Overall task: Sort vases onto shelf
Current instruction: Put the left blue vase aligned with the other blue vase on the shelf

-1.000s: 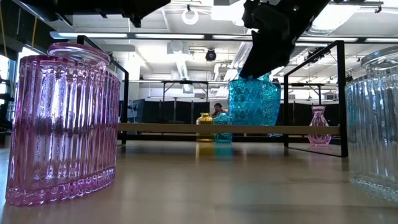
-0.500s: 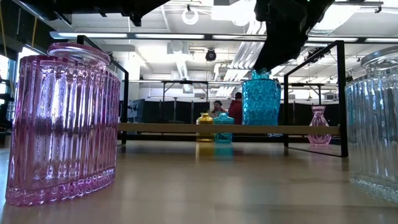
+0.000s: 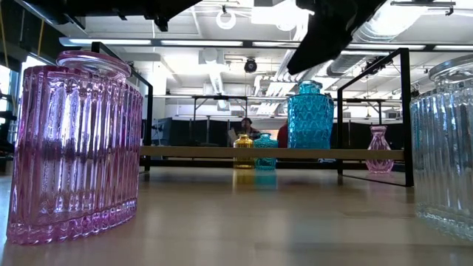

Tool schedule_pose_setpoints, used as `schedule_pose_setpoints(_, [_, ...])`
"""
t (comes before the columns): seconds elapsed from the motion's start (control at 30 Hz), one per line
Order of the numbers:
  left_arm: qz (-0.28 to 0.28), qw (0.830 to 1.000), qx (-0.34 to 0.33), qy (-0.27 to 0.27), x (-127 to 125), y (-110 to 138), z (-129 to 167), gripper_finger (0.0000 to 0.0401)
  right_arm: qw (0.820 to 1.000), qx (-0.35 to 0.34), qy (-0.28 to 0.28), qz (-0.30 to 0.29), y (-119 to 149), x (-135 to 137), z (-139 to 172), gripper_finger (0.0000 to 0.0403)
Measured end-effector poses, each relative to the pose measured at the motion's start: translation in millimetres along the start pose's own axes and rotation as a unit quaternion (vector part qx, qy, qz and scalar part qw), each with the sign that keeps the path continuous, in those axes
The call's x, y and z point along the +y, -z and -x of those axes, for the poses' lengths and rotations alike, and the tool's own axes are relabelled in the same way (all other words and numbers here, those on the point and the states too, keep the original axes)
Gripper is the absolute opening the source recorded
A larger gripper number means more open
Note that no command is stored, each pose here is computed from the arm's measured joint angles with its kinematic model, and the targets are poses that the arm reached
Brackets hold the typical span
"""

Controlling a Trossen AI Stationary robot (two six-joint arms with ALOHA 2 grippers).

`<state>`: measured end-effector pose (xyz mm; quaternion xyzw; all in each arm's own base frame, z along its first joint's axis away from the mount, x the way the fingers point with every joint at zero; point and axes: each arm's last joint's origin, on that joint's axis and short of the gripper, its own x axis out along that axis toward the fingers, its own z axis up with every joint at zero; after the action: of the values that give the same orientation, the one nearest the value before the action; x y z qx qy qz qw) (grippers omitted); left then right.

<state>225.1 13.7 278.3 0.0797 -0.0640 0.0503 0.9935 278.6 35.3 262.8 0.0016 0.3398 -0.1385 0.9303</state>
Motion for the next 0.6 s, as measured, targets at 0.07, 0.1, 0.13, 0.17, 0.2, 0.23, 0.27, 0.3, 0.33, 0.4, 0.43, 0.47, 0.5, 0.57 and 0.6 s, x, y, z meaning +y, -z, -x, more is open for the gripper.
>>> schedule_pose_setpoints(0.07, [0.000,1.000,0.000,0.000,0.0,0.0,0.0,0.0000,1.000,-0.011,-0.010,0.008,-1.9,2.9,0.8,0.0106])
schedule_pose_setpoints(0.1, [0.000,1.000,0.000,0.000,0.0,0.0,0.0,0.0000,1.000,-0.016,-0.015,0.016,-2.8,4.6,1.4,0.0096])
schedule_pose_setpoints(0.13, [0.000,1.000,0.000,0.000,0.0,0.0,0.0,0.0000,0.999,-0.020,-0.020,0.021,-3.4,6.3,1.6,0.0085])
schedule_pose_setpoints(0.17, [0.000,1.000,0.000,0.000,0.0,0.0,0.0,0.0000,0.999,-0.024,-0.023,0.028,-4.0,8.2,1.2,0.0074])
schedule_pose_setpoints(0.2, [0.000,1.000,0.000,0.000,0.0,0.0,0.0,0.0000,0.999,-0.024,-0.028,0.036,-4.0,10.2,0.7,0.0063])
schedule_pose_setpoints(0.23, [0.000,1.000,0.000,0.000,0.0,0.0,0.0,0.0000,0.998,-0.021,-0.030,0.044,-4.6,12.3,-0.7,0.0051])
schedule_pose_setpoints(0.27, [0.000,1.000,0.000,0.000,0.0,-0.1,0.0,0.0000,0.998,-0.019,-0.035,0.049,-6.2,15.0,-2.7,0.0040])
schedule_pose_setpoints(0.3, [0.000,1.000,0.000,0.000,0.0,0.0,0.0,0.0000,0.997,-0.014,-0.041,0.057,-7.7,18.2,-5.3,0.0030])
schedule_pose_setpoints(0.33, [0.000,1.000,0.000,0.000,0.0,-0.1,0.0,0.0000,0.997,-0.008,-0.045,0.065,-9.5,21.2,-8.3,0.0021])
schedule_pose_setpoints(0.4, [0.000,1.000,0.000,0.000,0.0,0.0,0.0,0.0000,0.995,0.011,-0.048,0.085,-13.5,28.1,-14.3,0.0007])
schedule_pose_setpoints(0.43, [0.000,1.000,0.000,0.000,0.0,0.1,-0.1,0.0000,0.994,0.024,-0.047,0.095,-15.5,31.2,-17.9,0.0004])
schedule_pose_setpoints(0.47, [0.000,1.000,0.000,0.000,0.0,0.0,0.0,0.0000,0.993,0.040,-0.045,0.105,-16.9,33.6,-20.7,0.0002])
schedule_pose_setpoints(0.5, [0.000,1.000,0.000,0.000,0.0,0.0,0.0,0.0000,0.991,0.059,-0.041,0.111,-17.5,35.2,-24.0,0.0002])
schedule_pose_setpoints(0.57, [0.000,1.000,0.002,0.000,-0.1,0.4,-0.1,0.0000,0.988,0.091,-0.034,0.118,-19.3,38.6,-30.4,0.0003])
schedule_pose_setpoints(0.6, [-0.001,1.000,0.003,0.000,-0.1,0.5,0.0,0.0000,0.987,0.106,-0.030,0.121,-19.5,39.5,-33.0,0.0004])
